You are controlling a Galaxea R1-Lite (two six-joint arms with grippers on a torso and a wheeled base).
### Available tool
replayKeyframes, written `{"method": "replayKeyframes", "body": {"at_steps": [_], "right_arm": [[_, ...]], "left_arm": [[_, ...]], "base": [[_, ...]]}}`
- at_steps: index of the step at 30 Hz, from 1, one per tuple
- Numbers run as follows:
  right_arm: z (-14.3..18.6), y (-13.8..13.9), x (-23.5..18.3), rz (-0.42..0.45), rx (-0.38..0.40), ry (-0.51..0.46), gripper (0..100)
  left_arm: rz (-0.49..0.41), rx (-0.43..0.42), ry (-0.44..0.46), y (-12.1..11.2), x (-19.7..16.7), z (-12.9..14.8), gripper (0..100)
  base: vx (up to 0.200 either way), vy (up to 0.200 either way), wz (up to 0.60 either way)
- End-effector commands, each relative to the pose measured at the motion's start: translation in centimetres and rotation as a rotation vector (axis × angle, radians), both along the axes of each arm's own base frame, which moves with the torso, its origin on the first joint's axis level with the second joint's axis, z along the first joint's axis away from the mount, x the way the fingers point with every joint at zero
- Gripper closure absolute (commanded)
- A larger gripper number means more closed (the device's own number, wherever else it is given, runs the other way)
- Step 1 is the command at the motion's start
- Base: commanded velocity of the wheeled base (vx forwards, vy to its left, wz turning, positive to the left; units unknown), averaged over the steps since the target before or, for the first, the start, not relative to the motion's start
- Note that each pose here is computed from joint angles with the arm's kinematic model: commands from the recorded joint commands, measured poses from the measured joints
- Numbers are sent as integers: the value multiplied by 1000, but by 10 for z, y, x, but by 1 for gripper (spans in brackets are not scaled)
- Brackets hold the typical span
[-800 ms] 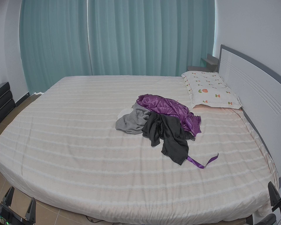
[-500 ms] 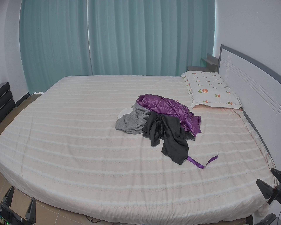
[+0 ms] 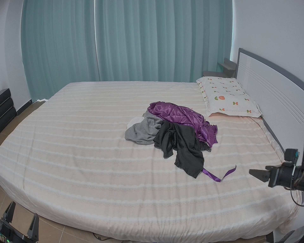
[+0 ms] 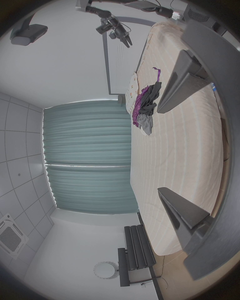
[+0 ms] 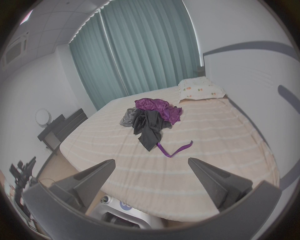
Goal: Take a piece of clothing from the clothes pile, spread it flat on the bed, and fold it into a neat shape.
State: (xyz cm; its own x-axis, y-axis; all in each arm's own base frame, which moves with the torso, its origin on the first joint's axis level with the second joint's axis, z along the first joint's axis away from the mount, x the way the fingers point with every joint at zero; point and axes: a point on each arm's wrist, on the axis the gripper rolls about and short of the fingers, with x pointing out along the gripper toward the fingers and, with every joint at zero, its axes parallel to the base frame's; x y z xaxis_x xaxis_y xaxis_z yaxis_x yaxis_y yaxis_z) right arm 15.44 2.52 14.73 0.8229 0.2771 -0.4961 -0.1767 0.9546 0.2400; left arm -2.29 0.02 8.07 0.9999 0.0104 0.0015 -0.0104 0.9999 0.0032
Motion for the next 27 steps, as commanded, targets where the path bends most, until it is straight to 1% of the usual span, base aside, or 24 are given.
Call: {"method": "replayKeyframes", "body": {"at_steps": [1,2,3,4,7,8,9,10,11,14,15,17,27], "right_arm": [[-74,60,142,-20,180,248,0],[-82,63,153,-38,203,260,0],[-84,64,155,-44,209,266,0],[-94,69,169,-69,246,283,0],[-113,78,192,-128,298,317,0],[-121,81,201,-156,309,325,0],[-121,81,201,-156,309,325,0],[-133,85,214,-200,319,330,0],[-137,90,219,-218,324,329,0],[-144,100,223,-236,342,337,0],[-155,110,225,-245,362,360,0],[-166,116,230,-257,361,369,0],[-173,117,241,-276,359,372,0]], "left_arm": [[0,0,1,0,0,-5,0],[0,0,1,0,0,-5,0],[0,0,3,0,0,-5,0],[0,0,1,0,0,-5,0],[0,0,1,0,0,-5,0],[0,0,3,0,0,-5,0],[0,0,3,0,0,-5,0],[0,0,1,0,0,-5,0],[0,0,3,0,0,-5,0],[0,0,1,0,0,-5,0],[0,0,1,0,0,-5,0],[0,0,1,0,0,-5,0],[0,0,1,0,0,-5,0]], "base": [[0,0,0],[0,0,0],[0,0,0],[0,0,0],[0,0,0],[0,0,0],[0,0,0],[0,0,0],[0,0,0],[0,0,0],[0,0,0],[0,0,0],[0,0,0]]}}
